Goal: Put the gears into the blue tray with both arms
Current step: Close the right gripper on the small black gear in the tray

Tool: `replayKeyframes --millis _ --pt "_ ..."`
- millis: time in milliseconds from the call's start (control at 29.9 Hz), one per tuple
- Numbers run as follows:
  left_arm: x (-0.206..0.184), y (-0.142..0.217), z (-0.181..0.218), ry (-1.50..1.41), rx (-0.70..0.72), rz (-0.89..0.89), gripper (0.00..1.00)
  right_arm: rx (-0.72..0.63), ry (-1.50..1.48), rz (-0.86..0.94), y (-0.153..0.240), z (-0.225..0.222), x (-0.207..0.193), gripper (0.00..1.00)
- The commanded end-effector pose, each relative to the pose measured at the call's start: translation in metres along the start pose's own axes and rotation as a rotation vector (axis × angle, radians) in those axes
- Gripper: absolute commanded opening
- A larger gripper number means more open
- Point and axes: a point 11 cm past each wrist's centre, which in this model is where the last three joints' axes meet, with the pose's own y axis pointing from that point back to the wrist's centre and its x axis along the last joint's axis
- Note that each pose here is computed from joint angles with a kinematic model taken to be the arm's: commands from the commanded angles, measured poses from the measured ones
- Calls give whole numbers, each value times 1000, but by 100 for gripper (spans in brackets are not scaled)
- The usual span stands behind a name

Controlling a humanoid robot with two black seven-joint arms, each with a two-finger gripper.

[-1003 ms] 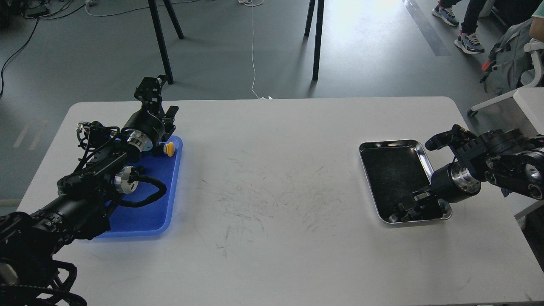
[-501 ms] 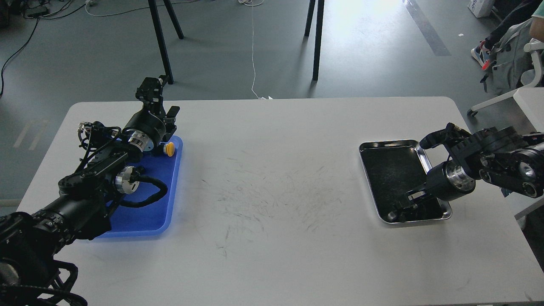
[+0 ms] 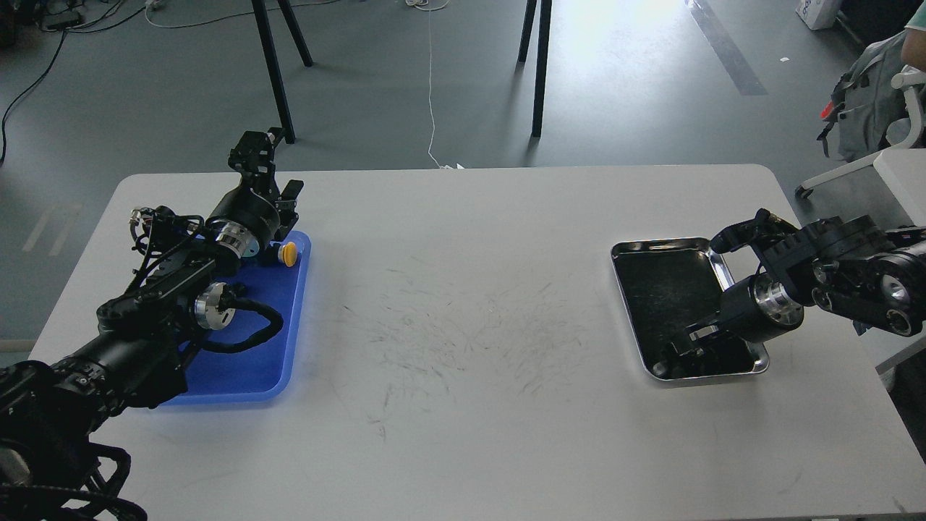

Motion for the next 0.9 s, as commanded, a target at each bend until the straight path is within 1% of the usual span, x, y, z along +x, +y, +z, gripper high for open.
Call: replayKeyframes --millis 0,267,702,869 --pt "3 1 -2 -4 4 10 98 -1 -2 0 1 1 -1 46" --pt "3 1 -3 -4 7 13 98 -7 -3 1 3 3 -1 48" --pt "2 1 -3 -3 8 12 98 -1 -5 1 3 2 -1 49" --pt "4 1 -3 -6 8 13 98 10 1 -1 3 -3 -1 52"
